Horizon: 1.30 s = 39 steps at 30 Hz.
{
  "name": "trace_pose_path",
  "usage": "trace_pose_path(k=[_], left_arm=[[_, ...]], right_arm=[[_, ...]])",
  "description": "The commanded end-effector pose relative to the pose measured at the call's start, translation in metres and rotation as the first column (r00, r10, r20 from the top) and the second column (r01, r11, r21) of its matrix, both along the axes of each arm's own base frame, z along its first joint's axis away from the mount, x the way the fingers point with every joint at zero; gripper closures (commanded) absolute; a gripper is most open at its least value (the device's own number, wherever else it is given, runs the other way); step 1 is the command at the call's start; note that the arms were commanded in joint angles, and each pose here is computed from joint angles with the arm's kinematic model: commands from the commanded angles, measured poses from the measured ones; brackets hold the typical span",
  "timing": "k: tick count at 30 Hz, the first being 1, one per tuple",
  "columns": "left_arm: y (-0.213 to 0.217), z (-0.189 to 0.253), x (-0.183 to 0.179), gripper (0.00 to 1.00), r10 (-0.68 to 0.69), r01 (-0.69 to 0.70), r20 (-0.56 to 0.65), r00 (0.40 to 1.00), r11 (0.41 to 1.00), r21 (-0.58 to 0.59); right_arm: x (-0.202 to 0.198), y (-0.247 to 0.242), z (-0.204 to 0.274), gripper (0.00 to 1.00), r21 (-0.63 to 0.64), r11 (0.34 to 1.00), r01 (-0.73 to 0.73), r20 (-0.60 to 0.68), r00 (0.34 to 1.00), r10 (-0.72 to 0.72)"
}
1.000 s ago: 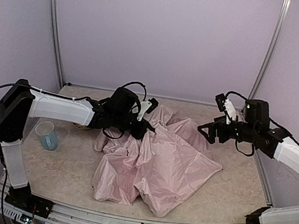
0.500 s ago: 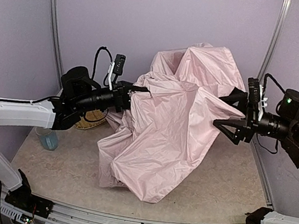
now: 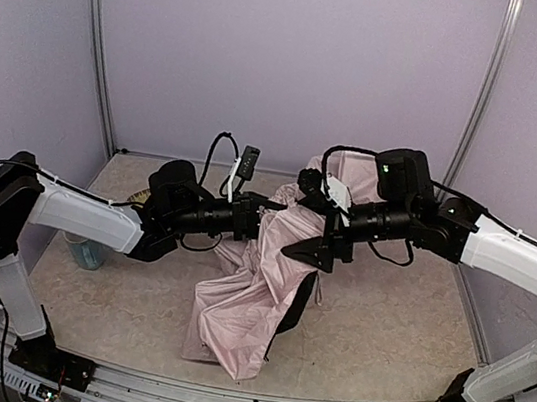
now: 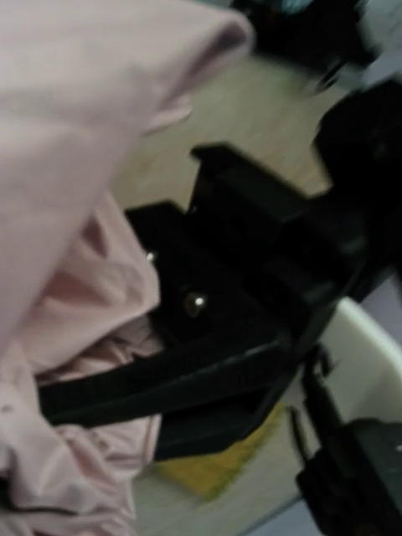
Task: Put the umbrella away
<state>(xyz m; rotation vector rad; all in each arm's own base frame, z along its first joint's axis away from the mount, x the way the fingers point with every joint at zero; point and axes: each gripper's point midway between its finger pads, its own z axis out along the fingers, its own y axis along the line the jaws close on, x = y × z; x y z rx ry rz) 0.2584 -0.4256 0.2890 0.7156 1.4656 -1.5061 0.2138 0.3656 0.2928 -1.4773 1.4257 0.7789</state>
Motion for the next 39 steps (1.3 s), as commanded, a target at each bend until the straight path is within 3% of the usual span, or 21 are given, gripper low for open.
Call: trace_pose_path(k=[1,6,9,11,17,21,26,28,30,39], left_arm=[[0.001,0.034,-0.026,1.0,-0.127,0.134,0.048,0.991,0.973,-0.186],[0.002,0.018,-0.021,1.0,-0.175,0.168,-0.009,0.985,0.959,-0.228],[-0.002,-0.022,0.022,1.0,-0.032,0.009,-0.17,0.985,0.991,-0.134],[-0.001,-0.063,0.055,1.0,0.089,-0.103,-0.303,0.949,0.994,-0.031],[0.018,-0.18,0.095,0.61,0.212,-0.174,-0.603,0.769,0.977,0.121],[0.035,-0.236,0.102,0.39,0.271,-0.195,-0.723,0.635,0.962,0.19],[0.06,-0.25,0.109,0.21,0.401,-0.282,-0.711,0.577,0.915,0.288],[0.071,-0.251,0.115,0.08,0.482,-0.328,-0.674,0.56,0.876,0.354],[0.081,-0.251,0.12,0.02,0.56,-0.372,-0.623,0.546,0.828,0.419],[0.089,-0.224,0.126,0.01,0.661,-0.432,-0.466,0.588,0.744,0.511]], right_arm=[[0.033,-0.003,-0.064,0.1,-0.175,0.974,0.142,-0.002,0.99,-0.144],[0.051,-0.006,-0.106,0.08,-0.272,0.939,0.211,0.002,0.976,-0.219],[0.058,-0.012,-0.128,0.07,-0.317,0.919,0.236,-0.01,0.968,-0.252],[0.061,-0.014,-0.139,0.07,-0.331,0.912,0.241,-0.031,0.963,-0.266],[0.078,-0.016,-0.176,0.07,-0.362,0.898,0.248,-0.072,0.954,-0.292],[0.091,-0.01,-0.205,0.09,-0.41,0.882,0.231,-0.096,0.951,-0.294],[0.099,-0.007,-0.22,0.13,-0.441,0.872,0.212,-0.125,0.948,-0.293],[0.099,-0.009,-0.217,0.13,-0.433,0.875,0.218,-0.13,0.945,-0.299],[0.099,-0.011,-0.21,0.13,-0.415,0.882,0.224,-0.127,0.946,-0.299],[0.101,-0.025,-0.149,0.12,-0.351,0.887,0.299,-0.062,0.938,-0.341]])
